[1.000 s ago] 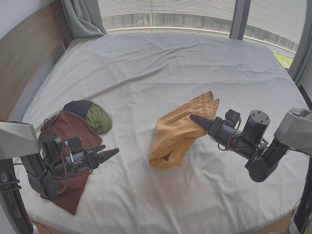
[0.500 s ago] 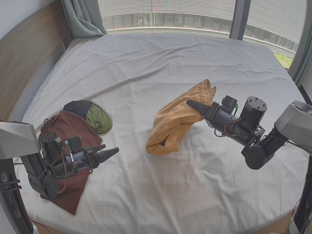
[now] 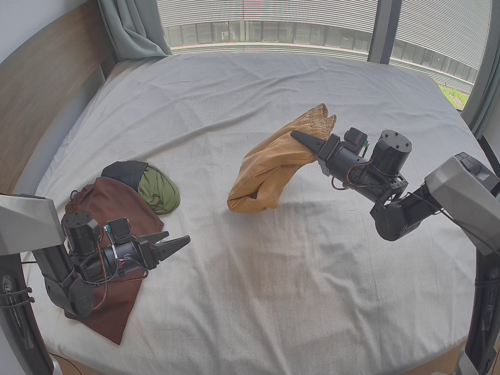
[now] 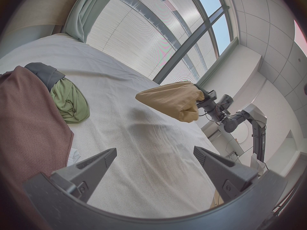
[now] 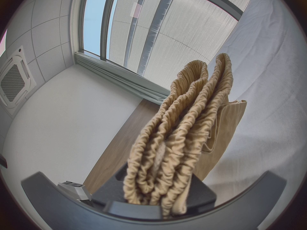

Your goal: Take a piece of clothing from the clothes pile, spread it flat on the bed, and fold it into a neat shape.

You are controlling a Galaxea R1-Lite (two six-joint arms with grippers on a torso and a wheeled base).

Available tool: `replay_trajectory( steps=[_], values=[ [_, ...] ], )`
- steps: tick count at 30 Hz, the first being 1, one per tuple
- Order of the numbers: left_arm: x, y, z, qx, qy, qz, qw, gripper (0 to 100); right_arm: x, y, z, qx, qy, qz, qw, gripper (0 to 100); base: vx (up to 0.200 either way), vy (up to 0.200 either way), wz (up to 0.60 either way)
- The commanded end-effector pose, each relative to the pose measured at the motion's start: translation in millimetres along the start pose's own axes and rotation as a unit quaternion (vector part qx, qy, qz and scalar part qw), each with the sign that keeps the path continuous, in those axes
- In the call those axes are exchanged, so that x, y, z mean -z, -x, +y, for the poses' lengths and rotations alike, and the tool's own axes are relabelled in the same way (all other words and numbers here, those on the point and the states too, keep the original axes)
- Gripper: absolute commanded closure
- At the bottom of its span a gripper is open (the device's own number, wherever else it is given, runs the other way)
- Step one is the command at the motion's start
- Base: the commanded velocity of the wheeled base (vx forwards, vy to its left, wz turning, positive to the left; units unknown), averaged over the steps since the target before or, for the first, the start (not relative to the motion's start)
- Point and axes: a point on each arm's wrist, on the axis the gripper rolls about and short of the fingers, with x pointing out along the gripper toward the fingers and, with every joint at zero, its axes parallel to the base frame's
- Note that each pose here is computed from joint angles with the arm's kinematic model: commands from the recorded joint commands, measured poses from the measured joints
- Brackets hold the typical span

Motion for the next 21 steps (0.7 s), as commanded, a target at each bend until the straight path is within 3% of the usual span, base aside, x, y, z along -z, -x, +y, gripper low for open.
replay_trajectory(
  steps=[1, 9, 21],
  values=[
    [0, -1, 1, 0.000, 0.000, 0.000, 1.0000, 0, 8, -12, -43, 0.014, -0.010, 0.005, 0.9998, 100, 0.000, 0.000, 0.00],
    [0, -1, 2, -0.001, 0.000, 0.000, 1.0000, 0, 25, -15, -69, 0.029, -0.028, 0.015, 0.9991, 100, 0.000, 0.000, 0.00],
    [1, 0, 2, -0.002, 0.001, 0.000, 1.0000, 0, 12, -17, -63, 0.018, -0.018, 0.001, 0.9997, 100, 0.000, 0.000, 0.00]
  ],
)
